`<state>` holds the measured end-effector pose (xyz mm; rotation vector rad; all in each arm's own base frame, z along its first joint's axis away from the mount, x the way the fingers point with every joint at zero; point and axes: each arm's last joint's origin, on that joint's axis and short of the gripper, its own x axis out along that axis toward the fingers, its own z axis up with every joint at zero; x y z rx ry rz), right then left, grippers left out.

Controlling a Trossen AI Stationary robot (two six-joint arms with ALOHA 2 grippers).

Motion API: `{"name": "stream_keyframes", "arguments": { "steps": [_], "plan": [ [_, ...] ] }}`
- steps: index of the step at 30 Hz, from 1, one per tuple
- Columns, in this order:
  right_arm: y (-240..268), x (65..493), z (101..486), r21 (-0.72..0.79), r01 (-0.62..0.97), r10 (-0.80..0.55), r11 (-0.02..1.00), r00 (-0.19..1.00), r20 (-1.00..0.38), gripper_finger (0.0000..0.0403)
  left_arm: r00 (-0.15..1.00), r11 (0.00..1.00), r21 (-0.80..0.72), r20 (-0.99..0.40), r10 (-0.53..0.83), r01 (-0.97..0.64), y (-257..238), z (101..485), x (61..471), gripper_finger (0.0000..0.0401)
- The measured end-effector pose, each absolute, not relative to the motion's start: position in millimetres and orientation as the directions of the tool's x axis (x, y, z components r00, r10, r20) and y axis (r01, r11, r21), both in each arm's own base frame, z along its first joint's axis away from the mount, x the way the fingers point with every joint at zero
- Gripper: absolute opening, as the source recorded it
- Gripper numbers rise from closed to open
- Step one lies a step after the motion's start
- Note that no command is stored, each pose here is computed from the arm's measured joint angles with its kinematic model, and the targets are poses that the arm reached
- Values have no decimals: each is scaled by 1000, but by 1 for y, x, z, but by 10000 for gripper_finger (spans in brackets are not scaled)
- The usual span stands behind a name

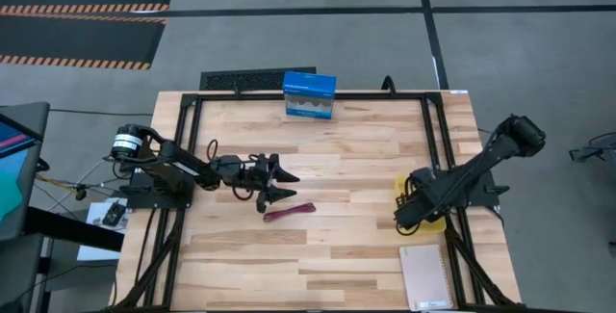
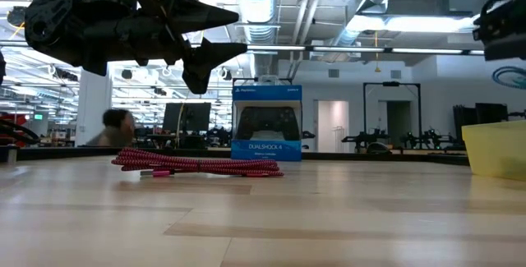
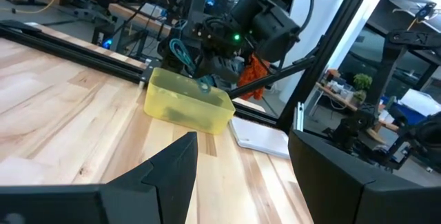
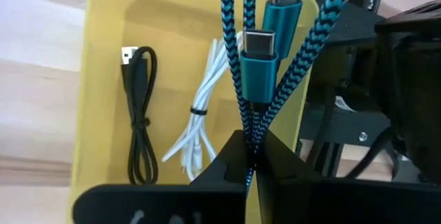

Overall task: Pick and place USB-C Cables
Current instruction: Put the blue charger cable into the yellow bin

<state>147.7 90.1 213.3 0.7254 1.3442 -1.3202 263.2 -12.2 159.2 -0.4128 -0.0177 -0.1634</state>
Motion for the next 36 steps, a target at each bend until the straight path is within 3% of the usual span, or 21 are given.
{"name": "stream_keyframes", "arguments": {
  "steps": [10, 36],
  "plan": [
    [88, 143, 185, -267, 938, -195, 222, -225, -955, 16, 990, 906, -400, 43, -132, 138, -12, 159, 263, 214],
    [85, 141, 174, -283, 937, -152, 206, -255, -955, 24, 991, 907, -400, 44, -126, 133, -11, 159, 263, 214]
  ]
}}
